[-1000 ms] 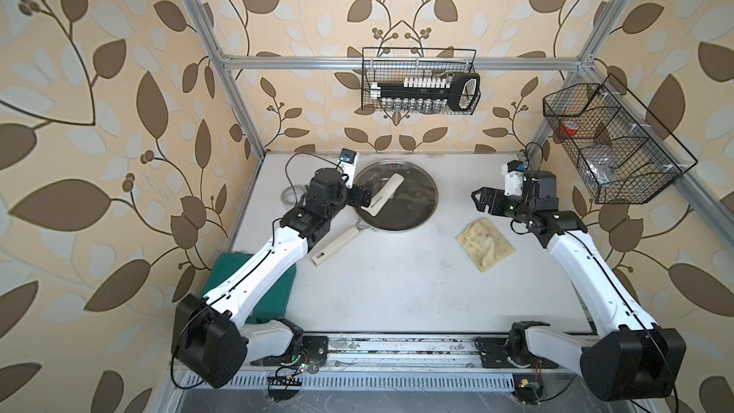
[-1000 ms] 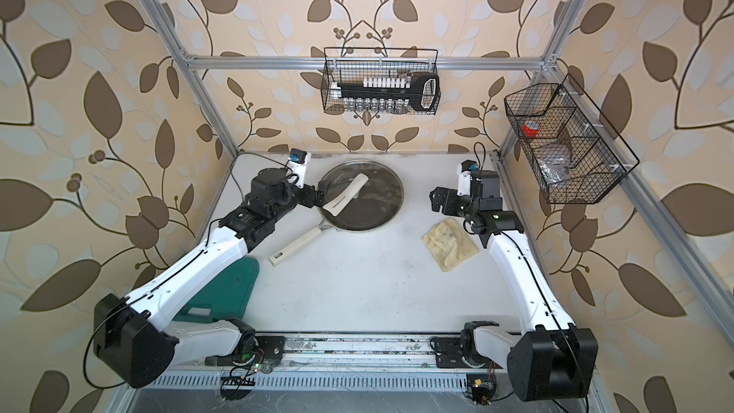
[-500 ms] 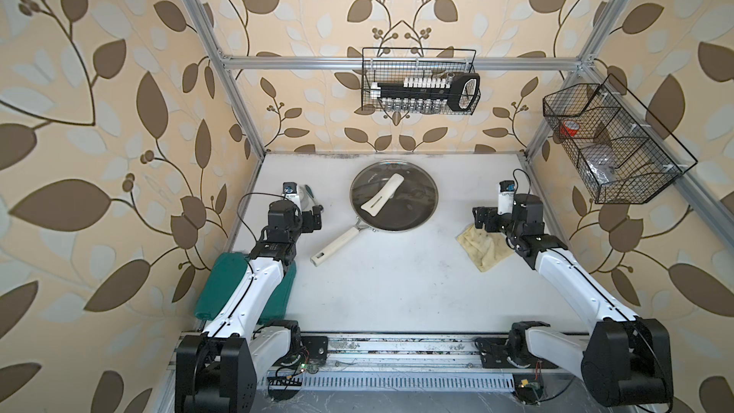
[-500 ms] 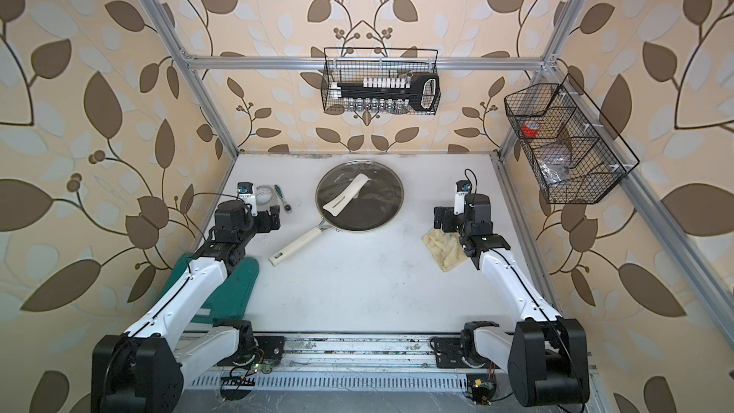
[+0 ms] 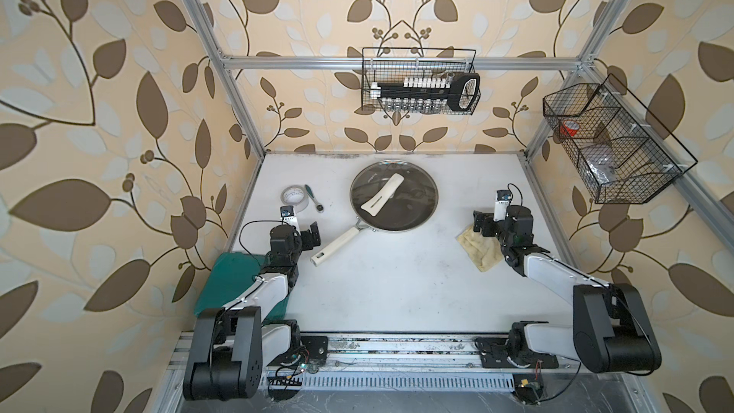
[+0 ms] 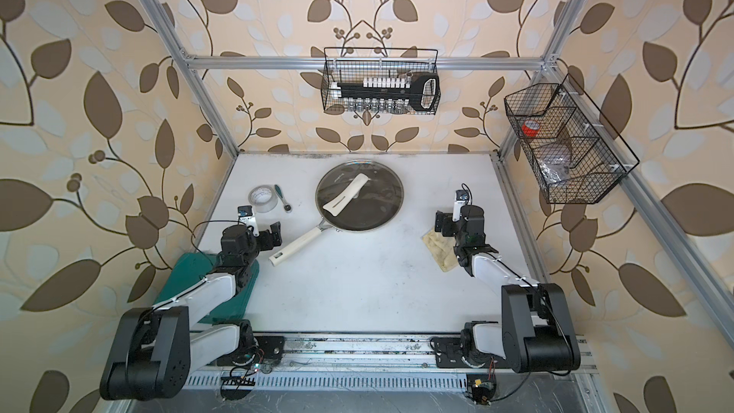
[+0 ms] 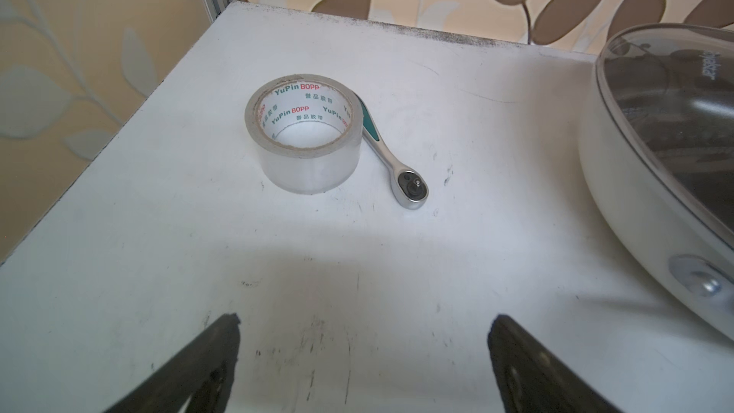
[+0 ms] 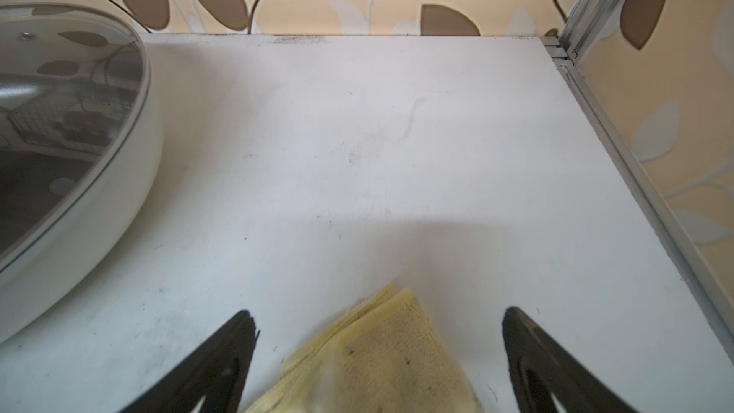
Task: Wipe the pot lid with a cloth
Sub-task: Reset both arms
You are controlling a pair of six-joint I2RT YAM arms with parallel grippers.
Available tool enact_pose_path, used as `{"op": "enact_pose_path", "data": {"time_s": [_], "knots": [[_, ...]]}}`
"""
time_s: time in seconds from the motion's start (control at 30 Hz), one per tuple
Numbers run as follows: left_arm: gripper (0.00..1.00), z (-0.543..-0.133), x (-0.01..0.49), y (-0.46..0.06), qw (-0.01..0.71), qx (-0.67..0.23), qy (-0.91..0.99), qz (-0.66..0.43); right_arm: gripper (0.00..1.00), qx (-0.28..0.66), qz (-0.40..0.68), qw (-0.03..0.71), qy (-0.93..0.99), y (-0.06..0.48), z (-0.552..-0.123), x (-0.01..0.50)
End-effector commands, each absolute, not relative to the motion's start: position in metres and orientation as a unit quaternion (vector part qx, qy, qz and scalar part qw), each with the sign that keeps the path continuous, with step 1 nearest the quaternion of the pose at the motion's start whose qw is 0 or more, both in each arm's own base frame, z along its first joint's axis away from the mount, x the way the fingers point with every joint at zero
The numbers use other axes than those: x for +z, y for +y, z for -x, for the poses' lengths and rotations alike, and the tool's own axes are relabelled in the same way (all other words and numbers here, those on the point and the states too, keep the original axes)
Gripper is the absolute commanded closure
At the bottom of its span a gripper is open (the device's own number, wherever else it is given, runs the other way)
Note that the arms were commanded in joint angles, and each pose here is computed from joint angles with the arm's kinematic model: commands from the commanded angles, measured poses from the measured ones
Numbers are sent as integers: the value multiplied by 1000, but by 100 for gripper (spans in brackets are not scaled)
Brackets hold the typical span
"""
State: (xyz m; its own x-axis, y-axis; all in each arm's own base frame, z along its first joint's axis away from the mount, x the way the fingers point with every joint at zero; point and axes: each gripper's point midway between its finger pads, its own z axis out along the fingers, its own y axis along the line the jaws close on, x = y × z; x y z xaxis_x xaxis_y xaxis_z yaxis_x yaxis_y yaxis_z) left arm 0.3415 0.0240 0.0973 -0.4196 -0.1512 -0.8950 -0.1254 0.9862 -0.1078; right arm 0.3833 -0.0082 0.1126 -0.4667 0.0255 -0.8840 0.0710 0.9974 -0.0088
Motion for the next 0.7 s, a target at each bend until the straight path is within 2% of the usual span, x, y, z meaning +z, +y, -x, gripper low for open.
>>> {"op": "enact_pose_path", "data": {"time_s": [0.0, 0.23, 0.33, 0.67], "knots": [[1, -357, 121, 24, 590, -27, 802, 90, 4, -30, -31, 549, 835, -13, -392, 119], [1, -374, 94, 13, 568, -47, 819, 60, 4, -21, -22, 554, 832, -9, -392, 98], [1, -382, 76, 6, 529, -56, 846, 43, 4, -15, -15, 554, 832, -6, -393, 91], [1, -384, 76, -1, 526, -33, 849, 31, 4, -13, -17, 551, 834, -7, -393, 90]]}}
